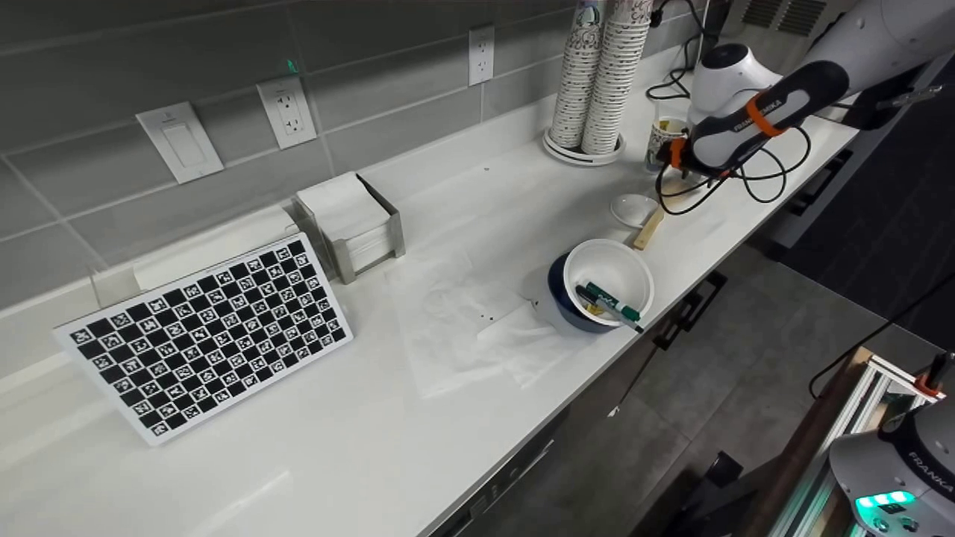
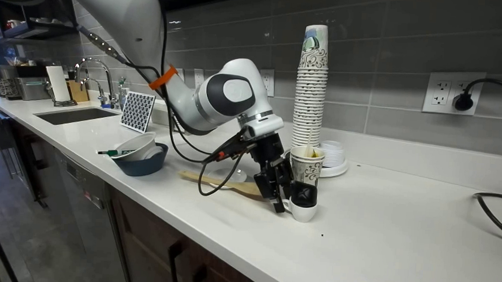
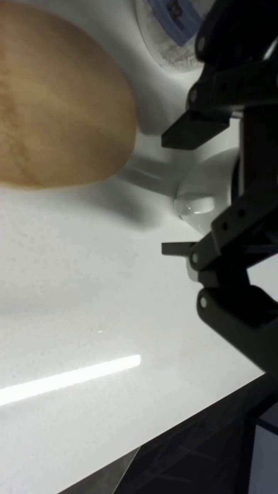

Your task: Put the small white mug on the ceramic plate on the left

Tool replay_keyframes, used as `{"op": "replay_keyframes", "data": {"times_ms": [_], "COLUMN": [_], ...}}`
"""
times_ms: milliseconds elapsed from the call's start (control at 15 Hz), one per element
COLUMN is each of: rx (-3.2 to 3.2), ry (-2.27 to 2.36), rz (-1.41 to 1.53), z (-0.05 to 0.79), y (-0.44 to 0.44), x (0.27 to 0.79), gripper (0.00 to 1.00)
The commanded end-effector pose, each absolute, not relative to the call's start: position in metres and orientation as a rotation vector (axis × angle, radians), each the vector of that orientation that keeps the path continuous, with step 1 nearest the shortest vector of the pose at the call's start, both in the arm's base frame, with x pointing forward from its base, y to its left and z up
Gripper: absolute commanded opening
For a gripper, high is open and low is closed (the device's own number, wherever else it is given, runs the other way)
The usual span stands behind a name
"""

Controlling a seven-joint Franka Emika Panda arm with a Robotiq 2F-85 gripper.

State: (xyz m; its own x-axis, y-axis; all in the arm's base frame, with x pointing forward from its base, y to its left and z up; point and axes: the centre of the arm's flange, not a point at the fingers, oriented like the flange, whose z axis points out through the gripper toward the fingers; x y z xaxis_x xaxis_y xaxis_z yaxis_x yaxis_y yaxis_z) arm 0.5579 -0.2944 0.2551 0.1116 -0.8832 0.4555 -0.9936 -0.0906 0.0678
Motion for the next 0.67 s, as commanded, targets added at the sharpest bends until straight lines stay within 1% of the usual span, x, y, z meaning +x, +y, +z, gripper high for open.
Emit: {"op": "replay_keyframes", "data": {"times_ms": [0, 67, 133, 200, 267, 400, 533, 600], "rx": [2.001, 1.996, 1.994, 1.993, 1.991, 1.995, 2.0, 1.996], "ry": [-1.793, -1.788, -1.784, -1.782, -1.778, -1.773, -1.784, -1.794], "rz": [0.432, 0.432, 0.433, 0.435, 0.434, 0.435, 0.429, 0.42], "z": [0.256, 0.256, 0.256, 0.257, 0.257, 0.259, 0.262, 0.266], "y": [-0.301, -0.303, -0.304, -0.305, -0.306, -0.306, -0.303, -0.3], "x": [0.567, 0.568, 0.568, 0.569, 0.569, 0.57, 0.57, 0.568], "gripper": [0.46, 0.4, 0.19, 0.15, 0.14, 0.01, 0.0, 0.03]}}
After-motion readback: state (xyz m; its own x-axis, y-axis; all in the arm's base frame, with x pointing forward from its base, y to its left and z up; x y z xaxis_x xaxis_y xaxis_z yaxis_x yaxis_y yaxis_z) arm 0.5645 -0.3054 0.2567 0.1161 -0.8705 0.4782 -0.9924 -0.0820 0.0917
